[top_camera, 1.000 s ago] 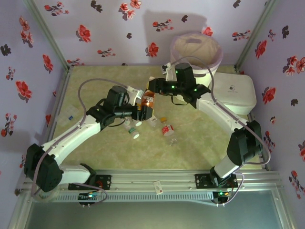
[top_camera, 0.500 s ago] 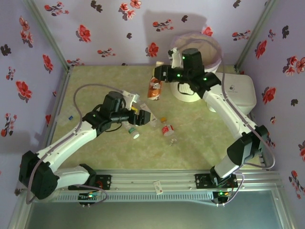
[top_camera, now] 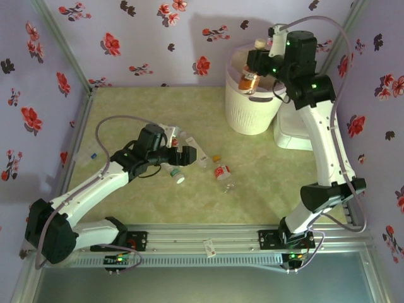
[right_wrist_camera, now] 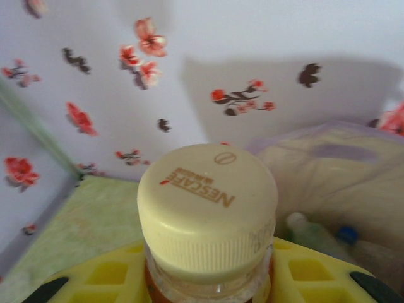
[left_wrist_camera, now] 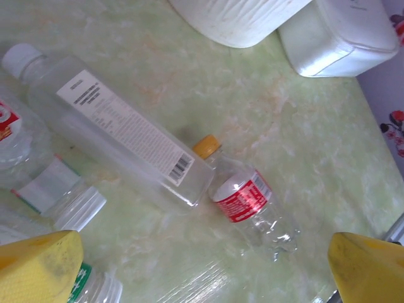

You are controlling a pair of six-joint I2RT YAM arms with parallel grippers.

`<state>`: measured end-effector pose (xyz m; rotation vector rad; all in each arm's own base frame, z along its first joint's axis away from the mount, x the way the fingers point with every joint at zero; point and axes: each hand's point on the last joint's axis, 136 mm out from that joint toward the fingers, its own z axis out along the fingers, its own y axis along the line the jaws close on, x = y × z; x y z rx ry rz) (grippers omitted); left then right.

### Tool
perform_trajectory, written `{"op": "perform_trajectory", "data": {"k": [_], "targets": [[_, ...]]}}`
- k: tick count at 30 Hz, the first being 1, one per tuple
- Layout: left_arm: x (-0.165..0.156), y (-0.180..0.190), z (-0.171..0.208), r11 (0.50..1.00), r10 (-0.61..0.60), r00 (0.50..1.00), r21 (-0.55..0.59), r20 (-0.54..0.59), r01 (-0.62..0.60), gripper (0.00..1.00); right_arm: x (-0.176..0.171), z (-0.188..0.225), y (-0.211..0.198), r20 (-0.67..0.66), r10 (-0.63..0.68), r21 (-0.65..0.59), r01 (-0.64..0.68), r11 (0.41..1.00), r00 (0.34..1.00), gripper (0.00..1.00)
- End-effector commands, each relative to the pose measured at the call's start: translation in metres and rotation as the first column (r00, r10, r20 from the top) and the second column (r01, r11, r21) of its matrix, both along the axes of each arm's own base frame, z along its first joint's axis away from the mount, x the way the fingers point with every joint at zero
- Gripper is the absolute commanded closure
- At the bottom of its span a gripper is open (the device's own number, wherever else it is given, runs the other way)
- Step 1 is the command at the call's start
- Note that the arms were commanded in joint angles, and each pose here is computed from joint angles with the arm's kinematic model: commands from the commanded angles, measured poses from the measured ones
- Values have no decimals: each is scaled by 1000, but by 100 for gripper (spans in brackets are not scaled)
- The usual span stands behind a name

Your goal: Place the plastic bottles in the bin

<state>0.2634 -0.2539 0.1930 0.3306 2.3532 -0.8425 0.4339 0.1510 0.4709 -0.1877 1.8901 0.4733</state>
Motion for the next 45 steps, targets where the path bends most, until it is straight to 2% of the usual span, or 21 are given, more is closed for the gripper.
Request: {"op": "perform_trajectory", "data": {"k": [1, 4, 10, 15, 20, 34, 45], "targets": [[-6, 13, -13, 998, 53, 998, 45, -39, -51, 0, 19, -11, -33, -14, -112, -66, 111, 992, 994, 63], [-8, 16, -21, 996, 86, 994, 23, -61, -85, 0, 35, -10, -54, -7, -177, -36, 176, 984, 984, 64], [-14, 33, -38, 984, 173, 980, 48, -102, -169, 0, 64, -21, -74, -4, -258, -80, 257, 963, 966, 64], [-12, 58, -47, 944, 327, 938, 85, -113, -319, 0, 93, -55, -74, -71, -265, -158, 252, 955, 962, 63], [-15, 64, -61, 919, 394, 904, 66, -164, -389, 1, 113, -91, -68, -138, -247, -184, 220, 958, 959, 63], [-24, 79, -89, 869, 494, 834, 113, -246, -482, 2, 146, -183, -59, -300, -222, -257, 146, 955, 928, 62], [-26, 81, -93, 864, 503, 828, 124, -247, -487, 2, 164, -242, -59, -405, -209, -272, 101, 957, 890, 60]]}}
